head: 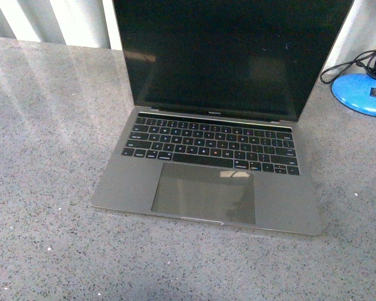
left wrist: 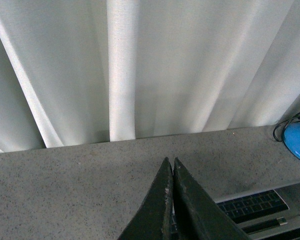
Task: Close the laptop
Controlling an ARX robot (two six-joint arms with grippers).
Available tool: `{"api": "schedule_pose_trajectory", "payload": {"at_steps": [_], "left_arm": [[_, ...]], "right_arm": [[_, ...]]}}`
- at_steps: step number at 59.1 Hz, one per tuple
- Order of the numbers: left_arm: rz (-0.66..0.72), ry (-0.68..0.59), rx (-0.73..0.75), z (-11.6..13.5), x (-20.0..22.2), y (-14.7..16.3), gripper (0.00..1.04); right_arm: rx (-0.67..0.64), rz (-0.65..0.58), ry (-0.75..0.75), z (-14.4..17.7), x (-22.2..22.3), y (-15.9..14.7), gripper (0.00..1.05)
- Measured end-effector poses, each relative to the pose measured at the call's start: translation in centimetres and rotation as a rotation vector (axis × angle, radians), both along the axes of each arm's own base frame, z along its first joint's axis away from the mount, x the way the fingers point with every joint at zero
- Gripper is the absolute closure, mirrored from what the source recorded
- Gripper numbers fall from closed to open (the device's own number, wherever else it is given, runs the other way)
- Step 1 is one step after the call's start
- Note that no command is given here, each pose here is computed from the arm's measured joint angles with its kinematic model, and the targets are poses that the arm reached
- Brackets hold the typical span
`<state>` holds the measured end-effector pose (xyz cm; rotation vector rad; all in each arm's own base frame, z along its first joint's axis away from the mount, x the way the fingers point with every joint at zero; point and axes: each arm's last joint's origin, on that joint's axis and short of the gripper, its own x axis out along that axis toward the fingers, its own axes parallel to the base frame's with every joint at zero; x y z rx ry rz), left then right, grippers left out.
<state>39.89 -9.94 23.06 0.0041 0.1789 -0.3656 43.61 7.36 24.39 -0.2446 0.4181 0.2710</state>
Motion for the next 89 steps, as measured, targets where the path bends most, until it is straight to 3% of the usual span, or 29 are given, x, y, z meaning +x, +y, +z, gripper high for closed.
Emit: {"api": "schedule_pose_trajectory", "payload": {"at_steps": [31,89], "left_arm": [[-0.011,0.077,-0.056,-1.2,1.1,-1.5,1.01],[0.077,0.201,-0.151,-1.8,1.9,-0.4,1.01]], "right_arm": [[0.075,-0.029,0.025,-0.8,0.2,0.0,1.04],[0.167,-0.043,0.118,-2.6,0.3,0.1,1.04]]}}
